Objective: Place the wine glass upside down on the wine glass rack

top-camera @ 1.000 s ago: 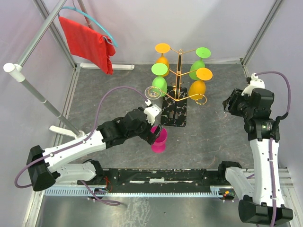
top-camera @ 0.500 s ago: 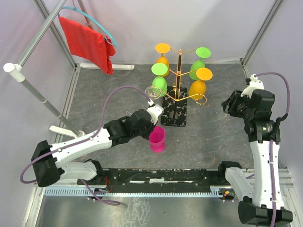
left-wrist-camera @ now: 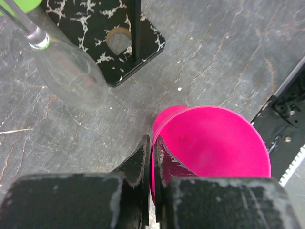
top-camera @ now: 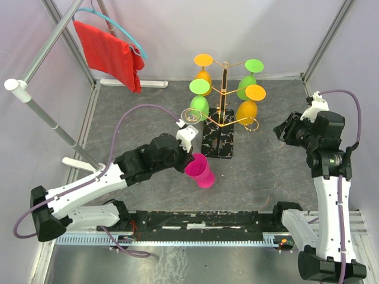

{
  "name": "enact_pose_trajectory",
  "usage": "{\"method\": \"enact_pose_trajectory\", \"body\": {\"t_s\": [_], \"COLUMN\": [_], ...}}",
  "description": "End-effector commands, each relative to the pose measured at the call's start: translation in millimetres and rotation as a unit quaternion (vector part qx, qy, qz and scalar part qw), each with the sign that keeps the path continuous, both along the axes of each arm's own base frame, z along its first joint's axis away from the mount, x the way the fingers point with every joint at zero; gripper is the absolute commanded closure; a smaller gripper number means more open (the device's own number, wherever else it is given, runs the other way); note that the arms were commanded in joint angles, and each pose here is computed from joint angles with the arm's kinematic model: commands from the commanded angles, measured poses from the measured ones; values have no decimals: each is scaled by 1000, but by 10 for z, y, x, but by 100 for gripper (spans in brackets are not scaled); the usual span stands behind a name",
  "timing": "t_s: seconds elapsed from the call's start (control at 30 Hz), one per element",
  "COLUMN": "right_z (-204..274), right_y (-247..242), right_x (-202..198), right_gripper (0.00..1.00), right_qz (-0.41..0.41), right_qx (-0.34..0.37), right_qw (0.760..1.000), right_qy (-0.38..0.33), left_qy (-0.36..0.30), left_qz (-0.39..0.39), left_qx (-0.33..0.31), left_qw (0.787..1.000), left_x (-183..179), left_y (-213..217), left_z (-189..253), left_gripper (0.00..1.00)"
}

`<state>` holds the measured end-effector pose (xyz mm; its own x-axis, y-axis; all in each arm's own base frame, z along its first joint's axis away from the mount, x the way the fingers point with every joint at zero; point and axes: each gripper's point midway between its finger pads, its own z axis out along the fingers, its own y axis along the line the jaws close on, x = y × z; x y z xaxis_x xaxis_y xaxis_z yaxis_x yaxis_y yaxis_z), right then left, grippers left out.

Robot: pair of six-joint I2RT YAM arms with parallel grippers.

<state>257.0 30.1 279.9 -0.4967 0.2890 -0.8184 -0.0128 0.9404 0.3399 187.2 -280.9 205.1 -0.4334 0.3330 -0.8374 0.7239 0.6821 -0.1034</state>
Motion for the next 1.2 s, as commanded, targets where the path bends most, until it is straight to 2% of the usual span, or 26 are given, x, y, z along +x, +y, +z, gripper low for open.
{"method": "enact_pose_trajectory", "body": {"t_s": [0.0,0.2,0.43,0.7,0.87,1.17], "right_z": [331,760,1201,1320,1362,1258], "right_y": [146,358,503,634,724,747], "right_x": [13,-134,-277,-292,-243,-160], "right_gripper": [54,54,53,53,53,53], "right_qz": [32,83,112,142,164,173], "right_qx": [23,53,81,115,144,146], "right_qw": [998,992,982,973,964,965], "right_qy": [-43,-74,-125,-143,-151,-134], "left_qy": [-13,-60,-140,-198,-216,-249], "left_qz": [-23,-63,-45,-33,-17,-11], "left_qx": [-86,-209,-276,-318,-326,-363], "left_qw": [996,974,950,927,920,898], "left_x": [-99,-276,-177,28,167,289], "left_y": [-141,-156,-87,-267,-368,-525], "left_z": [525,1356,2121,2504,2599,2874], "left_gripper": [97,97,97,97,97,97]}}
